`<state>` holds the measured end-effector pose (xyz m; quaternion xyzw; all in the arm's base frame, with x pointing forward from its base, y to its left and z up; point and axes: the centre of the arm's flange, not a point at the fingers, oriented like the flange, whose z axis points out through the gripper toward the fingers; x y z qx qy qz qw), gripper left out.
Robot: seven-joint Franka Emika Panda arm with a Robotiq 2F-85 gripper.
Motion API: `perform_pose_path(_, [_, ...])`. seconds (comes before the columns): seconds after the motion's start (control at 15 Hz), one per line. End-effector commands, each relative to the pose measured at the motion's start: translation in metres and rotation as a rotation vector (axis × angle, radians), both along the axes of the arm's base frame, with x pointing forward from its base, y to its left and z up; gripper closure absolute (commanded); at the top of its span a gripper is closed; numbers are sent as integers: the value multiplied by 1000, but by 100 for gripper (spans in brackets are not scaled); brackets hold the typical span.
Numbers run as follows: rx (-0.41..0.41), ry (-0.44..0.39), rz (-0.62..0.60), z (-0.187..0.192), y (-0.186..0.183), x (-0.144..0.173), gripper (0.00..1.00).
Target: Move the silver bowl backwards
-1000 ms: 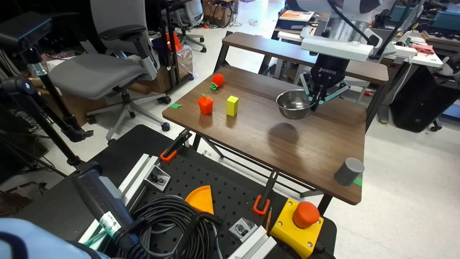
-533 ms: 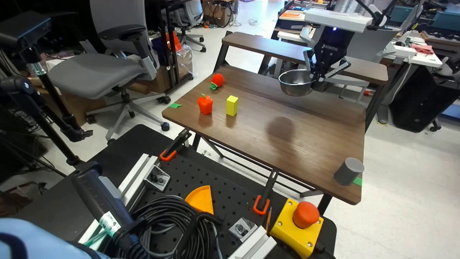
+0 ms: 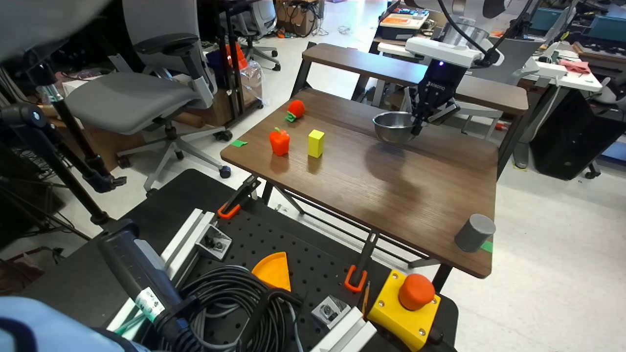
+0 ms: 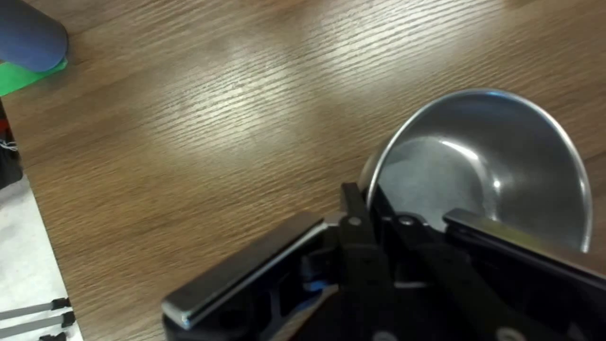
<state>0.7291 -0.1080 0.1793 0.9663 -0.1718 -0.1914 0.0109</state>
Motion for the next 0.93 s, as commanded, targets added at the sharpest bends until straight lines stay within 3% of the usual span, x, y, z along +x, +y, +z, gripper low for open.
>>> perform_pose_path(0.0, [3,29,-60,-20,-13,64,99])
perform_pose_path(0.33, [-23,53,-96,-35,-17,71,99])
perform_pose_path(0.4, [-25,60,-101,-34,-17,69,69])
perform_pose_path(0.53, [-14,70,-87,-30,-17,59,63])
perform_pose_path(0.87, [5,47,-23,10,-19,20,25])
